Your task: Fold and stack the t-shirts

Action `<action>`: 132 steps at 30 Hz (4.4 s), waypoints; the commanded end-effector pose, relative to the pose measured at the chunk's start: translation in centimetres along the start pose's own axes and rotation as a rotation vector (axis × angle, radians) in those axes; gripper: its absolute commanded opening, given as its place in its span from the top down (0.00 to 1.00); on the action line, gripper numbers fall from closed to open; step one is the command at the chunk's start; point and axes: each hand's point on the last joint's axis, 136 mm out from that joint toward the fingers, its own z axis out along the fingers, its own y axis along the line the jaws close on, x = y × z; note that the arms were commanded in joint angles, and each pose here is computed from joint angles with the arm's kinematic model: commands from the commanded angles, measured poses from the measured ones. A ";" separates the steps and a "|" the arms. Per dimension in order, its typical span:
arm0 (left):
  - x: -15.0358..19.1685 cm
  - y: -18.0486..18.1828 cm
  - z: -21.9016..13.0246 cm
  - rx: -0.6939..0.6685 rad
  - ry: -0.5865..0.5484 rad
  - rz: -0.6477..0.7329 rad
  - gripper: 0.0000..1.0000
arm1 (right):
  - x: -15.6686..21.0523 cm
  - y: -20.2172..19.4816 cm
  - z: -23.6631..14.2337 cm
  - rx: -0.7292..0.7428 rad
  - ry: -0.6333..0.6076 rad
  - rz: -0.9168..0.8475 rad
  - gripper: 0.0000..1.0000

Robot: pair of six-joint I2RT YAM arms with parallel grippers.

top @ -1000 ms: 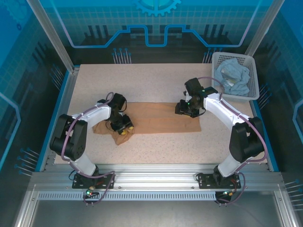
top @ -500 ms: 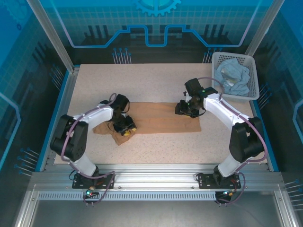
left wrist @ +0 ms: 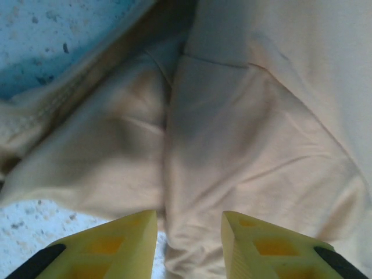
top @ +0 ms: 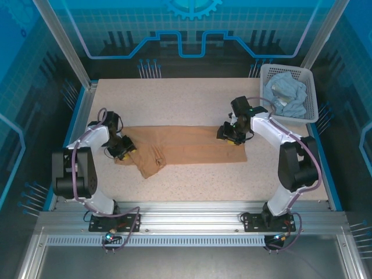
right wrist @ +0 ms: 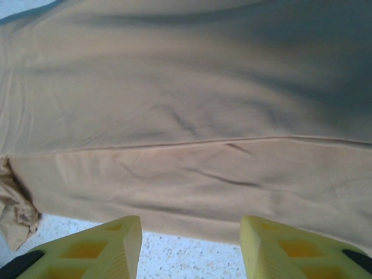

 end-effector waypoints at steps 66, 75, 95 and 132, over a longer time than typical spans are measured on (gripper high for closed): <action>-4.3 -7.1 -5.8 -0.011 -0.208 0.213 0.68 | -0.9 -3.3 -1.1 0.205 -0.044 -0.009 0.54; 3.0 -9.9 1.4 0.185 0.034 0.233 0.78 | 1.3 1.1 -2.0 0.041 -0.061 -0.085 0.52; 6.4 -8.6 4.5 0.122 0.126 0.244 0.92 | 1.3 1.7 -2.4 0.026 -0.068 -0.080 0.52; -10.1 -7.9 6.5 0.043 0.032 -0.222 1.00 | -3.5 -9.1 3.4 0.371 0.146 0.113 0.56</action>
